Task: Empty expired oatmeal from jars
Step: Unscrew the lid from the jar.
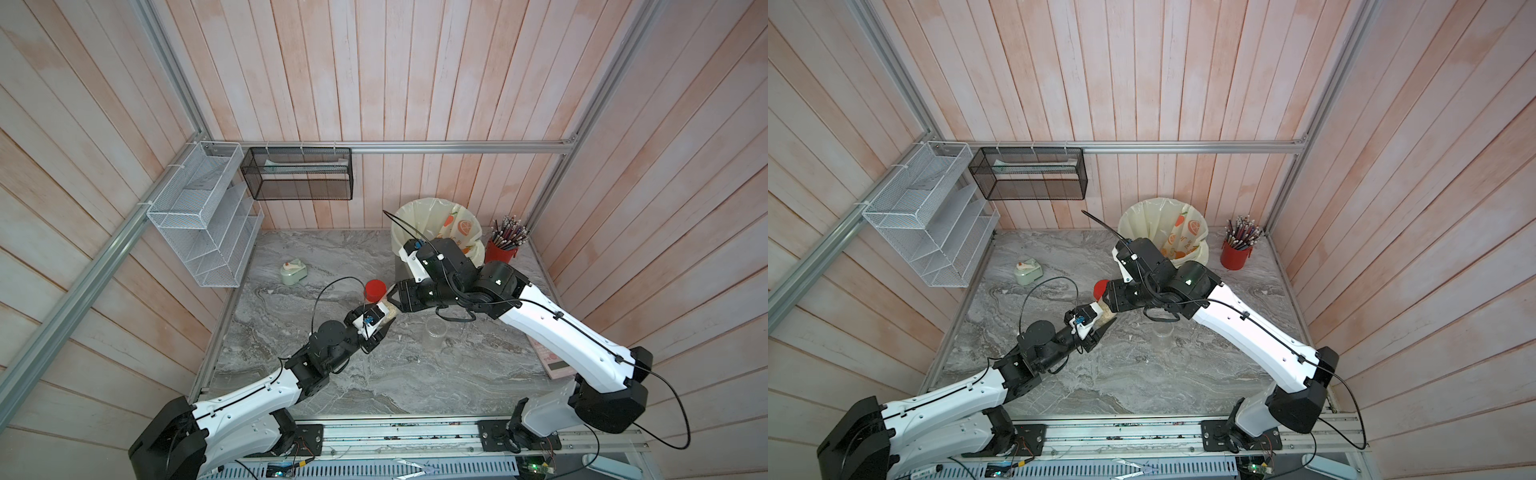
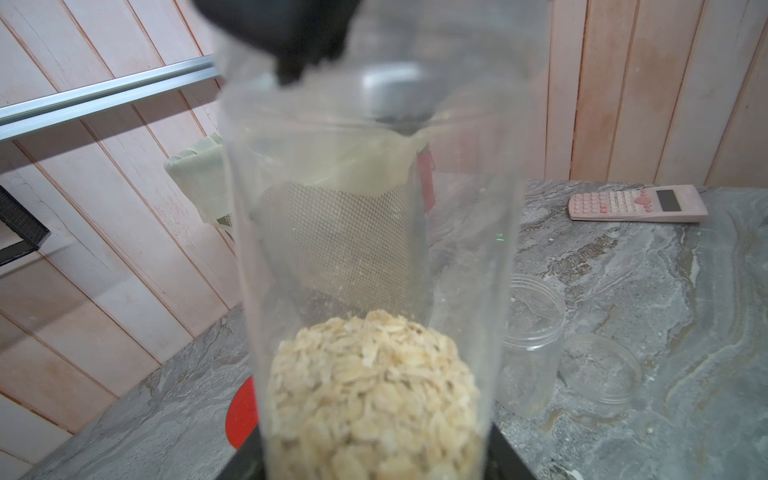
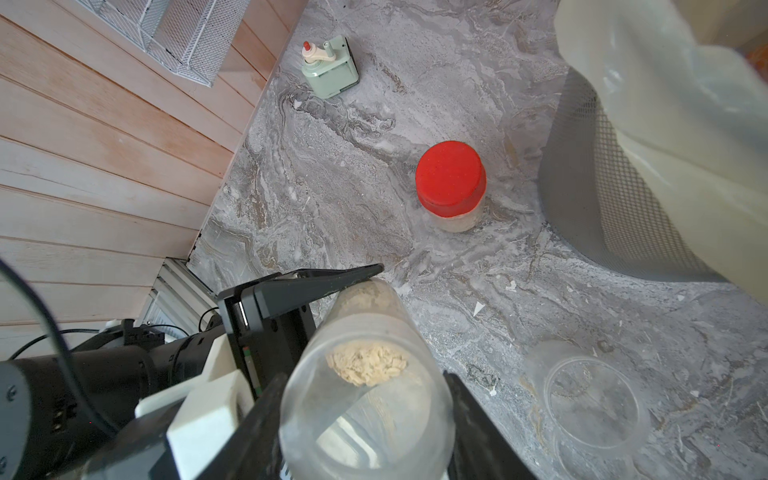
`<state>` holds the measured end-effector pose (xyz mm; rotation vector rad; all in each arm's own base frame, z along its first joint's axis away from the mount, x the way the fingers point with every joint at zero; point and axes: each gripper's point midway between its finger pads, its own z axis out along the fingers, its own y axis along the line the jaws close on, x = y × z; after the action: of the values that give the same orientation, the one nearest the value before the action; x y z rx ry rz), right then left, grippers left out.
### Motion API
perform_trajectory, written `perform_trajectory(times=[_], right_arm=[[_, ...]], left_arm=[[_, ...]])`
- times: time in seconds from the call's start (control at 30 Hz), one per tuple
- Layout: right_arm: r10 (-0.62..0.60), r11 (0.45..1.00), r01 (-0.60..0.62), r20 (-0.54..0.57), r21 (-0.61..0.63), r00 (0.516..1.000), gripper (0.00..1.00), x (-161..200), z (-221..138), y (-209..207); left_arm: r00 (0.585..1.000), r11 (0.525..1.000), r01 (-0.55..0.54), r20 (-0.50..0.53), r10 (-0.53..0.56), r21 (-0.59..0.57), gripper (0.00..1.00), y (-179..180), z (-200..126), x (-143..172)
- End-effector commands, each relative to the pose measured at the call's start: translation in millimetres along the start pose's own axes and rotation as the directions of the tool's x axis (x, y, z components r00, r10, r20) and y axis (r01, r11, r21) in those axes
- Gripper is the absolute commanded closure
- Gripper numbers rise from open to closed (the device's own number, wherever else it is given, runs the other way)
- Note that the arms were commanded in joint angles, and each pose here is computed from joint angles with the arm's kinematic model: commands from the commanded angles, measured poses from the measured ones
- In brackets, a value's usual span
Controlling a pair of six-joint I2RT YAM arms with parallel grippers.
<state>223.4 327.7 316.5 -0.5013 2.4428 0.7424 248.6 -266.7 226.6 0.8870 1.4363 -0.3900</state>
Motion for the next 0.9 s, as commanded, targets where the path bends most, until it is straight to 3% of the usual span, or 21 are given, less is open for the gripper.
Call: perform_trajectory(times=[0.0,0.2,0.57,0.87], right_arm=[[-0.045,0.997,0.046,0.029,-0.057,0.999,0.68,-7.0,-10.6,7.3],[-0.072,0.955,0.077,0.027,-0.286,0.997,0.78,-5.8,-29.4,26.1],[-0.272,0.911,0.249,-0.024,-0.329,0.962,0.83,9.3,-33.2,32.0],[-0.509,0.828,0.476,-0.041,-0.296,0.86,0.8,12.7,-33.2,22.9]], left_arm=[[0.995,0.994,0.065,0.075,-0.071,0.083,1.0,-10.2,-8.5,-11.6],[0.978,0.975,0.158,0.109,-0.175,0.154,1.0,-16.1,-15.6,-4.8],[0.98,0.953,0.166,0.068,-0.189,0.253,1.0,-30.5,-10.7,-8.3],[0.982,0.949,0.169,0.038,-0.186,0.265,1.0,-32.5,-12.6,3.9]])
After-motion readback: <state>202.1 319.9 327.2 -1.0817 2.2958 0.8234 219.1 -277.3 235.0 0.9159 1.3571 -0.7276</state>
